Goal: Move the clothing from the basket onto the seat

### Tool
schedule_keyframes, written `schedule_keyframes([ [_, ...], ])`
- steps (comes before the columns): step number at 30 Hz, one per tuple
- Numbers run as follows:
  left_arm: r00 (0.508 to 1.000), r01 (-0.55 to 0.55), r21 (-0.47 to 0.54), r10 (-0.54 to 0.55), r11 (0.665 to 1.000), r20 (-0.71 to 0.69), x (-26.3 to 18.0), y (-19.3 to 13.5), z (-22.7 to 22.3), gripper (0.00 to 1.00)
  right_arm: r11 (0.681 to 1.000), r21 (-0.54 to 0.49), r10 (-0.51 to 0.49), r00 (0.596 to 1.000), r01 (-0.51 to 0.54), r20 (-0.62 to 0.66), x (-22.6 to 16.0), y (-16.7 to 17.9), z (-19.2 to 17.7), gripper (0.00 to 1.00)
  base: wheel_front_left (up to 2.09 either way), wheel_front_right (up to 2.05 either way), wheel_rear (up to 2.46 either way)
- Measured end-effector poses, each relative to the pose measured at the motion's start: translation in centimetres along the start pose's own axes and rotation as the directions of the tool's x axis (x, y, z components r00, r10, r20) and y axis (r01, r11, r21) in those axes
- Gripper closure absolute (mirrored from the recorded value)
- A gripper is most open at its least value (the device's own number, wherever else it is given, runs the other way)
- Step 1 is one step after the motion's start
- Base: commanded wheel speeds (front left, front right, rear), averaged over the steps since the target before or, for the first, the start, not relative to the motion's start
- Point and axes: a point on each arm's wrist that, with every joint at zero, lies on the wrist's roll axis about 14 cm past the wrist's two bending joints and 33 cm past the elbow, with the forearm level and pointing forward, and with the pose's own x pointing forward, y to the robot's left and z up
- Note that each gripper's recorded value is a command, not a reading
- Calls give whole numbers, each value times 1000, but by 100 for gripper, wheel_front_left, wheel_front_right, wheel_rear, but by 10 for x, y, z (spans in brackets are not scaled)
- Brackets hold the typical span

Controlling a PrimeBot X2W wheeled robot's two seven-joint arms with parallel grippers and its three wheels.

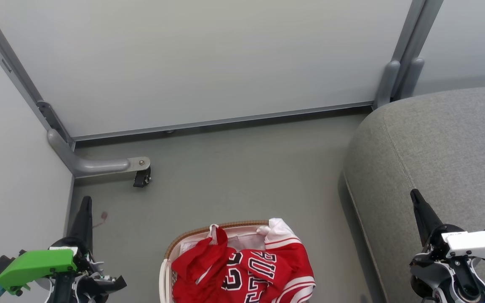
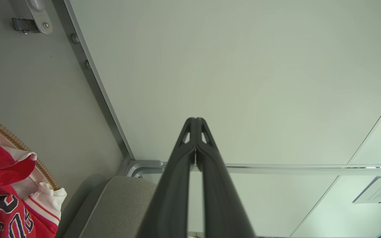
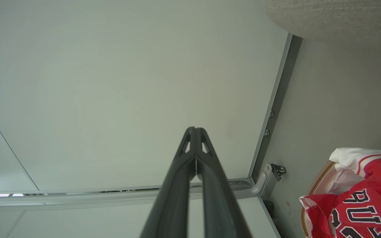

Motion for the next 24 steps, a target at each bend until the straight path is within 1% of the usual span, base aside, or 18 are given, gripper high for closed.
schedule_keyframes([
  [24, 1000, 0, 0, 0, 1000, 0, 0, 0, 0, 100, 1000, 0, 0, 1000, 0, 0, 0, 0, 0, 100, 0, 0, 0],
])
